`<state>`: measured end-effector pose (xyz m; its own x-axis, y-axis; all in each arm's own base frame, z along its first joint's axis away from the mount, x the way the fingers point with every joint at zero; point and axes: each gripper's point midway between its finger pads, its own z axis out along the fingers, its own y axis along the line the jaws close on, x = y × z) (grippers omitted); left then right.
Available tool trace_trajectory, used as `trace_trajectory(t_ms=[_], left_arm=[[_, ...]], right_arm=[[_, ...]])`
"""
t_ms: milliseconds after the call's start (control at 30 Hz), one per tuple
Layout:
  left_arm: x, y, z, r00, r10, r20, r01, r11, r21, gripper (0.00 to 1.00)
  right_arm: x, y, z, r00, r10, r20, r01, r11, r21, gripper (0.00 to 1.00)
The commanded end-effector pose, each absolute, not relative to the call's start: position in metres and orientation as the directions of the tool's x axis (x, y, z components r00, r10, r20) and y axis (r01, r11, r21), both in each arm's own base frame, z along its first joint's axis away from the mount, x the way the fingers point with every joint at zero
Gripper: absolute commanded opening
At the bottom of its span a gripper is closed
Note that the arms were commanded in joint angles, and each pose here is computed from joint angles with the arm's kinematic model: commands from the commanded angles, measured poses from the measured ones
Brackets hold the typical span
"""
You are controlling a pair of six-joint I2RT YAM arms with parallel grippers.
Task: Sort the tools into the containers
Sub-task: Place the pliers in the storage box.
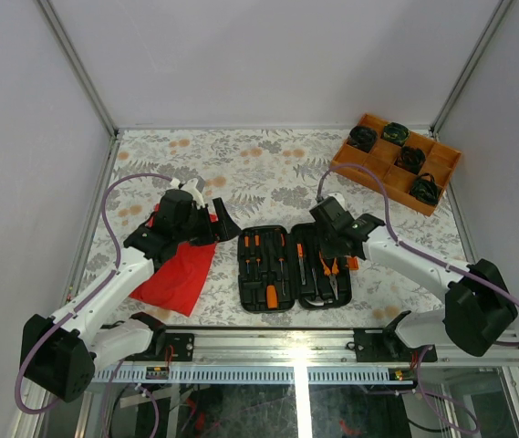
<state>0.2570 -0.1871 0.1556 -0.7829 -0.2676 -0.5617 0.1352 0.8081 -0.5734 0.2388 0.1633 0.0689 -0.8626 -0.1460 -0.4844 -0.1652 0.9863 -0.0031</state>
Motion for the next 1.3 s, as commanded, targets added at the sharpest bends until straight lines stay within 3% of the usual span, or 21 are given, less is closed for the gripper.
trace_trajectory(t_ms=[0, 1067, 1267], left_arm=[[0.26, -0.188, 0.162, -0.769, -0.279, -0.575, 0.151, 0.795, -0.588, 0.84], [0.26, -0.187, 0.161, -0.77, -0.278, -0.574, 0.148, 0.798, -0.585, 0.84], [0.261, -0.189, 0.162, -0.772, -0.277, -0.572, 0.152, 0.794, -0.589, 0.84]], right_arm=[[0.238, 0.139, 0.079, -0.86, -0.133, -0.493, -0.111, 0.991, -0.075, 0.28], [0.189, 0.133, 0.006, -0.963, -0.19, -0.19, -0.176, 0.981, -0.086, 0.19], [0.176, 0.134, -0.01, -0.975, -0.197, -0.106, -0.19, 0.979, -0.072, 0.04]])
